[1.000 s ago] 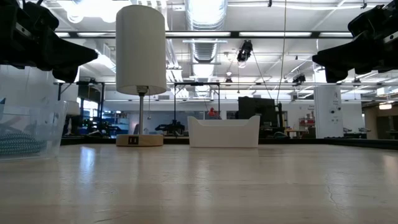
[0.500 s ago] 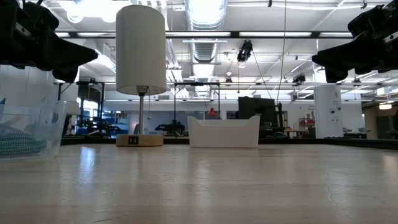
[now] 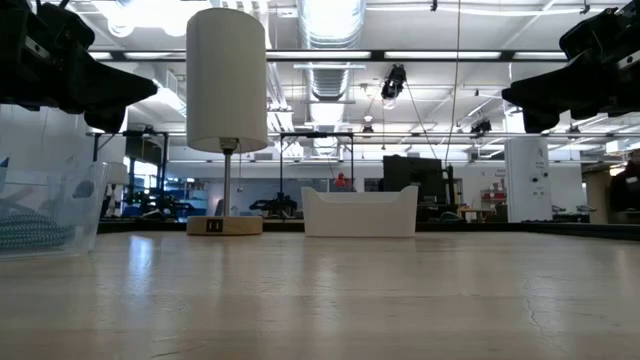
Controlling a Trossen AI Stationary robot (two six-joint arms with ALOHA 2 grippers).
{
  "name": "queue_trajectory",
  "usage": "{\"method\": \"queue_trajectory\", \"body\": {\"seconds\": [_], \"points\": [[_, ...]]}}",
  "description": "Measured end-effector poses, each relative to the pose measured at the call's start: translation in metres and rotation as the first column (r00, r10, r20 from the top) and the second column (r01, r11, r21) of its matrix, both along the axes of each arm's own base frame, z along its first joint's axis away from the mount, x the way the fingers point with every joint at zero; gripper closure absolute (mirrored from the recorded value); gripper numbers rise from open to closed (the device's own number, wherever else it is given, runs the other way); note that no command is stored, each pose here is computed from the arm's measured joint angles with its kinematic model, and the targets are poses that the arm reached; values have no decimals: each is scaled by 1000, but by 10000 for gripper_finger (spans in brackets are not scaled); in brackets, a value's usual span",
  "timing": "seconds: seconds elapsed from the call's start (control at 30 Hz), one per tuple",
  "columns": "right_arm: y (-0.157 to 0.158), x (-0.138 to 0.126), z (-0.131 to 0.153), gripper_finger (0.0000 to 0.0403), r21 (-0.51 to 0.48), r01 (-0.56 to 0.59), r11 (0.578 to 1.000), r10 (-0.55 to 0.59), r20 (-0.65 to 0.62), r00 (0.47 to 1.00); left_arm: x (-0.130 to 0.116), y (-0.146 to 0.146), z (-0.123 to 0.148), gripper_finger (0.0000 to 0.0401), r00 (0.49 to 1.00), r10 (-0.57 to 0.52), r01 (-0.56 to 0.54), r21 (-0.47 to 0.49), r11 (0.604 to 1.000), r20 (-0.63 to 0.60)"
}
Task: Pick & Place USB Port
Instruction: Return to Home Position
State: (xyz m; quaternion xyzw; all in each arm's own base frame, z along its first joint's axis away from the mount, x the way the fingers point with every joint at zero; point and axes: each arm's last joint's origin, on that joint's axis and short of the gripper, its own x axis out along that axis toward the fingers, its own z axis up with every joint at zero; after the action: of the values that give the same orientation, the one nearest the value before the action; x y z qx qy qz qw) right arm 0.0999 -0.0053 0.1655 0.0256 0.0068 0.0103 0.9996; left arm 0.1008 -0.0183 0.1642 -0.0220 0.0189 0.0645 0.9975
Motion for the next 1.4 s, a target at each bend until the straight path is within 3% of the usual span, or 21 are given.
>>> {"method": "queue_trajectory", "body": {"seconds": [0.27,0.87,1.4], "points": [[0,0,0,335,1,0,1000,0,0,1000,0,0,0,355,1000,0,0,0,1000,0],[0,0,0,312,2,0,1000,0,-1,1000,0,0,0,355,1000,0,0,0,1000,0],[0,0,0,334,0,0,1000,0,-1,1000,0,0,0,355,1000,0,0,0,1000,0]]}}
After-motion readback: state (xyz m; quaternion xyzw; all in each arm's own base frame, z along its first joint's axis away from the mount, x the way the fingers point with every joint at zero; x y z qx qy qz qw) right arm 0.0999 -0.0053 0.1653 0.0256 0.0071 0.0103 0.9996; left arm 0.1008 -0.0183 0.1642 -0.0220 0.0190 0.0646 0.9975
